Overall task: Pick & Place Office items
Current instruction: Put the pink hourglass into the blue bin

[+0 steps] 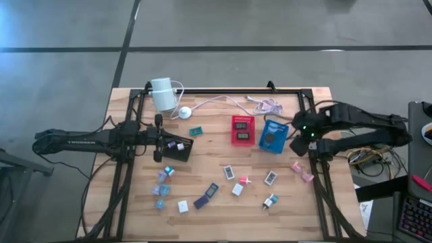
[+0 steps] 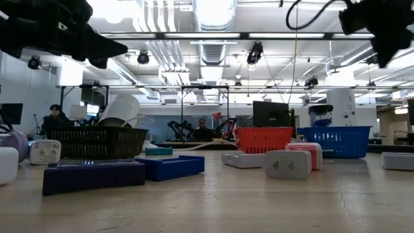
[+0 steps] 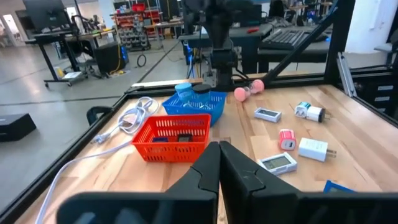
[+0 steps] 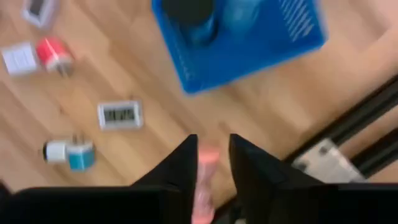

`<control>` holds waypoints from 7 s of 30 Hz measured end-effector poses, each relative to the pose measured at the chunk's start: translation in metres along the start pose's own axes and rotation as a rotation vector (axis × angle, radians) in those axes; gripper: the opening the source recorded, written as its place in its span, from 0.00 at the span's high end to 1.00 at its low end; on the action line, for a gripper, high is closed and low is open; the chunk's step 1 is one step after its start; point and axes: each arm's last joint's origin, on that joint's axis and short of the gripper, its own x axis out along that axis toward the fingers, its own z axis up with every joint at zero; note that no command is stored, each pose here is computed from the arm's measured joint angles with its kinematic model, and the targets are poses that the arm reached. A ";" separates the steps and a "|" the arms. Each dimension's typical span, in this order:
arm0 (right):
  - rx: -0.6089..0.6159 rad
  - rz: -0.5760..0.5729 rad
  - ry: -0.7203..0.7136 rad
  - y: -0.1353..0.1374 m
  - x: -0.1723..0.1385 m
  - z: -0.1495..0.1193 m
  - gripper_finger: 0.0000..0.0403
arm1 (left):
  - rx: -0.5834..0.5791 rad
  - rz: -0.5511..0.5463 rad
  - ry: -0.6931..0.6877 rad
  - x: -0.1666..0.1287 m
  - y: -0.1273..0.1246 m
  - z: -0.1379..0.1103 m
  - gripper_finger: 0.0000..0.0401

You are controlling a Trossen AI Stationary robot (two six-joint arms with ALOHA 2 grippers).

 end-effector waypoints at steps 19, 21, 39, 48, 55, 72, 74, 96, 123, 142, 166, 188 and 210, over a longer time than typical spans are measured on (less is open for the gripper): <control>0.119 -0.021 0.290 0.021 0.081 -0.033 0.20 | -0.033 0.001 -0.003 0.000 0.000 0.000 0.98; 0.129 -0.037 0.271 0.023 0.082 -0.032 0.19 | -0.033 0.001 -0.002 0.000 0.000 0.000 0.98; 0.057 -0.315 0.406 0.051 0.132 -0.039 0.19 | -0.038 0.000 -0.002 0.000 0.000 0.000 0.97; -0.034 -0.400 0.417 0.054 0.150 -0.040 0.19 | -0.037 0.001 -0.003 0.000 0.000 0.000 0.98; -0.075 -0.286 0.459 0.056 0.170 -0.043 0.19 | -0.037 0.001 -0.003 0.000 0.000 0.000 0.97; -0.145 -0.227 0.448 0.065 0.167 -0.037 0.60 | -0.037 0.002 -0.002 0.000 0.000 0.000 0.98; -0.170 -0.194 0.434 0.072 0.162 -0.033 0.60 | -0.037 0.002 -0.002 0.000 0.000 0.000 0.98; -0.655 0.319 -0.720 0.175 0.001 0.063 0.60 | 0.038 -0.176 -0.136 0.001 -0.006 0.011 0.95; -0.692 0.555 -1.418 0.069 0.060 0.067 0.60 | 0.053 -0.194 -0.092 0.010 -0.008 0.005 0.62; -0.605 0.622 -1.659 0.005 0.071 -0.001 0.60 | 0.070 -0.107 -0.047 0.017 -0.006 0.000 0.62; -0.543 0.558 -1.693 -0.020 0.087 -0.025 0.60 | 0.072 -0.090 -0.017 0.021 -0.005 -0.003 0.62; -0.665 0.623 -1.573 0.044 0.051 0.038 0.60 | 0.092 -0.111 0.018 0.071 -0.002 0.029 0.55; -0.755 0.547 -1.373 0.114 0.084 0.113 0.60 | 0.127 -0.073 0.095 0.158 0.003 0.061 0.05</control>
